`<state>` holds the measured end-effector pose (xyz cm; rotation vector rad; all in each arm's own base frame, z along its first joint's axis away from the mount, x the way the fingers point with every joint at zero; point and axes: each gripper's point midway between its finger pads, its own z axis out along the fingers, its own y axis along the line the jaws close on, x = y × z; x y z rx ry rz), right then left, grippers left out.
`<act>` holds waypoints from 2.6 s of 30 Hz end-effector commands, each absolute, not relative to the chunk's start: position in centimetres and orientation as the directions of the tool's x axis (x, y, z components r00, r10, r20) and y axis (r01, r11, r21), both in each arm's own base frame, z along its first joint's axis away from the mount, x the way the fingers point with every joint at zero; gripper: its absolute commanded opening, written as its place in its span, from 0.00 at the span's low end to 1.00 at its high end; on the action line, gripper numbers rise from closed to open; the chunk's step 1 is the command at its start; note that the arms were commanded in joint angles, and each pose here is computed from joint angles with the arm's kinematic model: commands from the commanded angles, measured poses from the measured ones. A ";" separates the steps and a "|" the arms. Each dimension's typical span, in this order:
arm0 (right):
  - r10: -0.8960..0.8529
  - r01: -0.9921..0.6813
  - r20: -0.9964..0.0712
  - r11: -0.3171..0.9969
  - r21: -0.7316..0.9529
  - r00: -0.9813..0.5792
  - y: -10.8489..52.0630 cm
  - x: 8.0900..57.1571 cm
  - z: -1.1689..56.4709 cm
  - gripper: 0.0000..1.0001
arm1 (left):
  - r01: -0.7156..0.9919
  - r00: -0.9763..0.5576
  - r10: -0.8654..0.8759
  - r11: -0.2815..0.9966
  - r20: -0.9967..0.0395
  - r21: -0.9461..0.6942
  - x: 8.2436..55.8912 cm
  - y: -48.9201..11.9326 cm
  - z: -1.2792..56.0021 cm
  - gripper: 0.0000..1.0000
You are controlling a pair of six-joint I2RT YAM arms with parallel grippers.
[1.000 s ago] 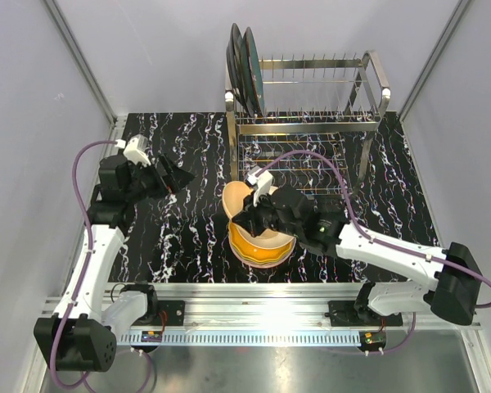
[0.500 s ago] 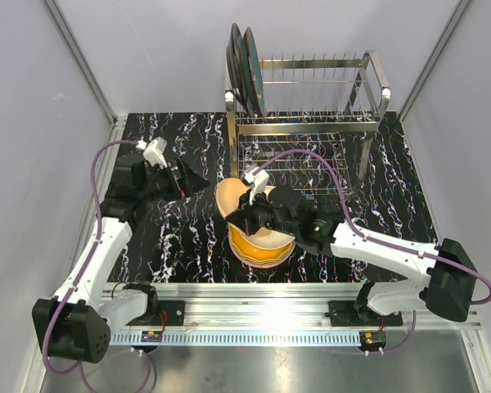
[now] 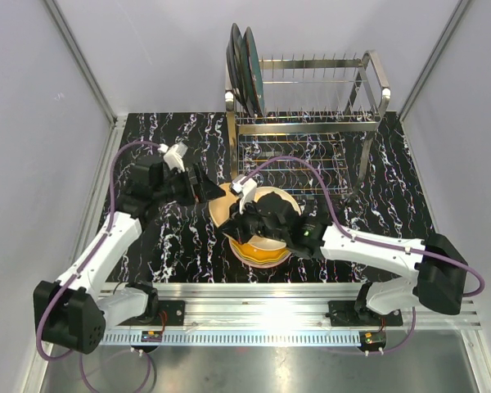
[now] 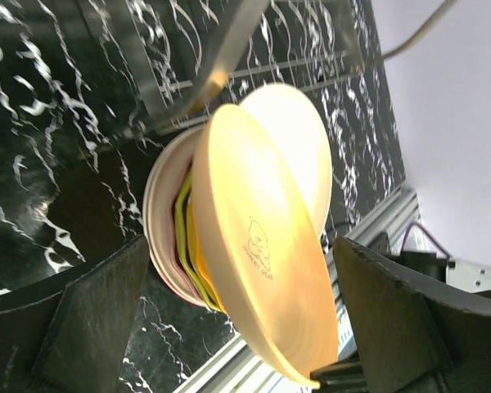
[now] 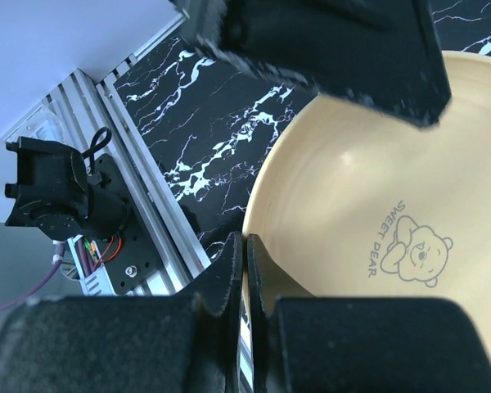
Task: Load the plates into the dish rack
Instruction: Pass the plate from the right arm to the left, then pass the plate from the left arm to the right
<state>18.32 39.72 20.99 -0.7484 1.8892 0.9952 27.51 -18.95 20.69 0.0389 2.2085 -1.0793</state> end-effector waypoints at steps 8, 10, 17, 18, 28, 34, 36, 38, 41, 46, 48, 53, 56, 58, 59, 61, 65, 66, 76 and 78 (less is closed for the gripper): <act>-0.031 -0.804 -0.923 0.501 0.319 -0.385 40.7 18.6 25.0 0.00 | 0.329 -0.801 -0.125 0.725 -0.585 -0.606 26.5 -20.4 18.8 0.81; -0.036 -0.803 -0.923 0.507 0.313 -0.383 40.7 18.5 24.8 0.00 | 0.330 -0.791 -0.113 0.749 -0.602 -0.575 26.6 -20.1 18.7 0.70; -0.084 -0.810 -0.934 0.528 0.254 -0.348 40.9 18.2 25.5 0.00 | 0.348 -0.788 -0.090 0.750 -0.609 -0.562 26.3 -20.6 18.7 0.47; -0.093 -0.813 -0.934 0.527 0.248 -0.345 41.0 18.0 25.8 0.00 | 0.348 -0.790 -0.091 0.747 -0.606 -0.566 26.3 -20.7 18.7 0.44; -0.170 -0.816 -0.931 0.548 0.184 -0.324 41.4 17.3 25.6 0.00 | 0.393 -0.785 -0.076 0.705 -0.615 -0.590 25.2 -21.1 20.5 0.23; -0.210 -0.812 -0.925 0.563 0.151 -0.318 42.2 16.6 24.5 0.07 | 0.406 -0.774 -0.056 0.720 -0.631 -0.562 24.4 -20.4 21.2 0.08; -0.221 -0.818 -0.925 0.558 0.139 -0.308 42.5 16.0 24.6 0.18 | 0.403 -0.770 -0.059 0.728 -0.635 -0.555 24.2 -20.1 21.4 0.06; -0.231 -0.817 -0.924 0.563 0.127 -0.303 42.5 15.9 24.5 0.26 | 0.401 -0.766 -0.066 0.728 -0.639 -0.556 24.1 -19.9 21.7 0.02; -0.243 -0.814 -0.924 0.570 0.110 -0.295 42.5 15.7 24.4 0.39 | 0.398 -0.767 -0.083 0.715 -0.636 -0.574 23.9 -19.9 22.3 0.01; -0.253 -0.798 -0.929 0.598 0.071 -0.272 42.1 15.1 25.1 0.46 | 0.375 -0.778 -0.111 0.708 -0.618 -0.599 23.8 -19.5 22.4 0.00; -0.254 -0.784 -0.932 0.620 0.047 -0.257 41.6 15.1 25.4 0.48 | 0.365 -0.782 -0.119 0.709 -0.612 -0.604 23.9 -19.3 22.5 0.00; -0.302 -0.765 -0.931 0.643 -0.040 -0.205 40.7 13.7 25.2 0.67 | 0.327 -0.790 -0.136 0.731 -0.598 -0.599 24.2 -18.5 22.4 0.00; -0.315 -0.751 -0.935 0.654 -0.090 -0.163 40.2 12.7 25.6 0.80 | 0.307 -0.787 -0.150 0.746 -0.599 -0.591 24.4 -18.0 22.7 0.00; -0.332 -0.734 -0.933 0.667 -0.126 -0.141 39.9 12.4 25.5 0.86 | 0.299 -0.785 -0.162 0.747 -0.598 -0.594 24.4 -17.9 23.2 0.00; -0.346 -0.740 -0.930 0.656 -0.146 -0.123 40.0 11.6 25.3 0.86 | 0.297 -0.784 -0.166 0.746 -0.598 -0.596 24.4 -17.9 23.3 0.00; -0.376 -0.719 -0.921 0.667 -0.192 -0.103 40.0 11.4 24.5 0.88 | 0.293 -0.784 -0.173 0.744 -0.596 -0.601 24.3 -17.9 23.7 0.01; -0.474 -0.637 -0.879 0.692 -0.340 -0.046 39.6 11.5 23.6 0.91 | 0.298 -0.792 -0.175 0.725 -0.584 -0.621 23.7 -18.1 24.2 0.02; -0.523 -0.587 -0.852 0.700 -0.407 -0.033 39.4 12.0 22.9 0.91 | 0.302 -0.795 -0.175 0.716 -0.581 -0.629 23.4 -18.2 24.4 0.03; -0.707 -0.422 -0.707 0.641 -0.641 0.002 38.0 13.4 21.7 0.91 | 0.301 -0.805 -0.165 0.715 -0.570 -0.632 22.2 -18.0 24.2 0.05; -0.706 -0.383 -0.709 0.653 -0.653 0.005 37.4 13.7 22.3 0.87 | 0.303 -0.808 -0.162 0.710 -0.567 -0.635 21.9 -18.0 24.1 0.07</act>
